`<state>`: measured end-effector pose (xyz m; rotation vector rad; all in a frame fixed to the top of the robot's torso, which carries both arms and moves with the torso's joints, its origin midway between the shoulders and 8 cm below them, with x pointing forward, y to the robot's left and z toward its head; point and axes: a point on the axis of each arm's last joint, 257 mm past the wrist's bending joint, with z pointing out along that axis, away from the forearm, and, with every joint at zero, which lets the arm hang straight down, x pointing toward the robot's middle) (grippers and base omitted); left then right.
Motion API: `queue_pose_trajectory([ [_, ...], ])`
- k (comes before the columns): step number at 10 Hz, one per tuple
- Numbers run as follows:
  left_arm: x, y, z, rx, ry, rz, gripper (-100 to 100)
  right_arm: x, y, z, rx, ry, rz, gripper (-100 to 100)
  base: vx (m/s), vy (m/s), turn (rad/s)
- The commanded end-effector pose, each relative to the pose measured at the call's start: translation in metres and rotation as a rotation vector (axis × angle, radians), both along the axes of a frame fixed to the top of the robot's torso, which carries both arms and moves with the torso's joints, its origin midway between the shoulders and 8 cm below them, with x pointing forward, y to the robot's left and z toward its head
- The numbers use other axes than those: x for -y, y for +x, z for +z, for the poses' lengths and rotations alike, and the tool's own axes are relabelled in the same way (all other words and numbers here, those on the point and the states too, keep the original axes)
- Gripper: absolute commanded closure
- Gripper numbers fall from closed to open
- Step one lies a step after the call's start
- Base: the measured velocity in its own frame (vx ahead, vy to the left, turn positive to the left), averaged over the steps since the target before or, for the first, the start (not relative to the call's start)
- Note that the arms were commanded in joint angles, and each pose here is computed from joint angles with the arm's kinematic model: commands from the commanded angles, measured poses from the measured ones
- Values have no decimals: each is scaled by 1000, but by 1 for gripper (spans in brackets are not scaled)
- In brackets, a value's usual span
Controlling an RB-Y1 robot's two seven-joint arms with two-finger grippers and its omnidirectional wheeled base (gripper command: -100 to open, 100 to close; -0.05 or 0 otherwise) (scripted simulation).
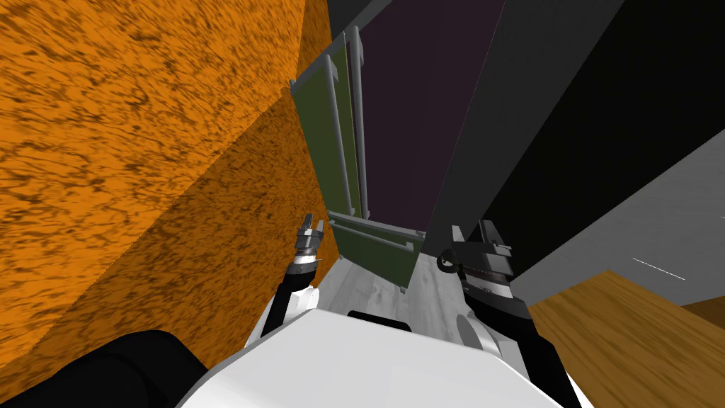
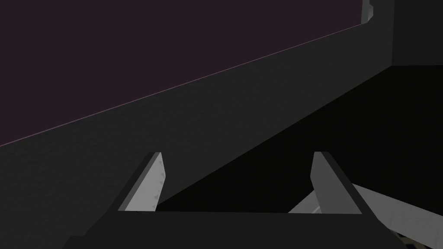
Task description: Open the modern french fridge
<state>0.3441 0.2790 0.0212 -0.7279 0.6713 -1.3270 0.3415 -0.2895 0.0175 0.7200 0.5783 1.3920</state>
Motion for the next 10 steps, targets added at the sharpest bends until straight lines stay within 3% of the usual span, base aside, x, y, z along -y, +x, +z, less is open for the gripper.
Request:
queue_pose_trajectory([
  [1,0,0,0,0,0,0,0,0,0,0,0,0,0,0,0,0,0],
  [9,0,0,0,0,0,0,0,0,0,0,0,0,0,0,0,0,0],
  [10,6,6,-9,-22,33,-24,-100,0,0,0,0,0,0,0,26,2,-42],
])
